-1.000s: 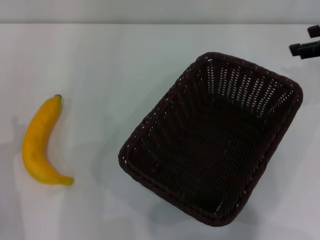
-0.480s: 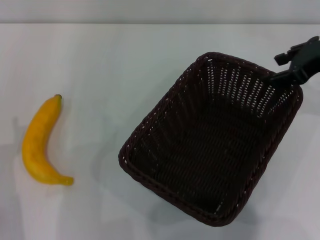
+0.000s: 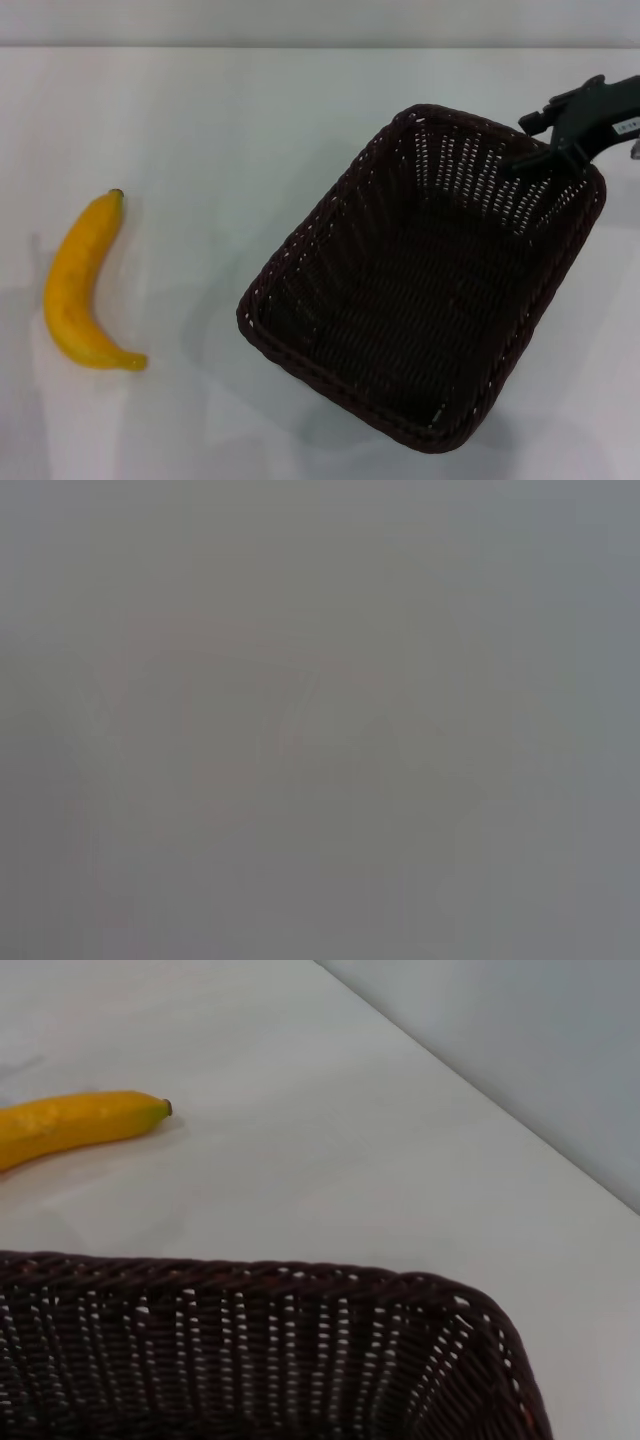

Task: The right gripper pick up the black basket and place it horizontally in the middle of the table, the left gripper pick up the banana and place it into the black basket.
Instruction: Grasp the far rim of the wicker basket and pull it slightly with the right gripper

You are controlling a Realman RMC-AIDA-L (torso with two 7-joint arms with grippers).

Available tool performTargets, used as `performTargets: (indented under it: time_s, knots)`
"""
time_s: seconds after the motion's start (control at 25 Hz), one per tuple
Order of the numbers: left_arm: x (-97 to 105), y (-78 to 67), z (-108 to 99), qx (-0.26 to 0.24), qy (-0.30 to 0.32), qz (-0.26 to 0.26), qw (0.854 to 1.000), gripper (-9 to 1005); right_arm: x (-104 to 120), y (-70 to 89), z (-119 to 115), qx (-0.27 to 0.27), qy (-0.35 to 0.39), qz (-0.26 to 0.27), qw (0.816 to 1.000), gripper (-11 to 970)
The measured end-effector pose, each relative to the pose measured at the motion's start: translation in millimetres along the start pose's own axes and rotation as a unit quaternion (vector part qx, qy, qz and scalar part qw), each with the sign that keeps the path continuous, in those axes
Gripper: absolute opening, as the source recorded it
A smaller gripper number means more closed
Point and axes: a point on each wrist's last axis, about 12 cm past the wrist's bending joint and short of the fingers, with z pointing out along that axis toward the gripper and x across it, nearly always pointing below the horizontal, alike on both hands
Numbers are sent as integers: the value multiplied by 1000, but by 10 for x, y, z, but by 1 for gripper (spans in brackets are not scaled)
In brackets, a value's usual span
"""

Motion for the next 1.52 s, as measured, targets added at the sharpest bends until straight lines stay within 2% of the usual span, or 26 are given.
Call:
performTargets:
  time_s: [0.44,0.8,1.2,1.52]
  knots:
    - [0,-6,-24,2,2,0,1000,886,-126,-104,77,14,-12,-23,1000,652]
    - [0,0,-55,0,5,0,1000,886,-59,-149,245,-3,1,-23,1000,637]
    - [-4,-23,-68,2,6,-4,1000,885,-82,-204,392,-14,11,-21,1000,620]
    - [-1,-11,-53,1,7,-3,1000,885,-64,-259,393,-7,15,-20,1000,607]
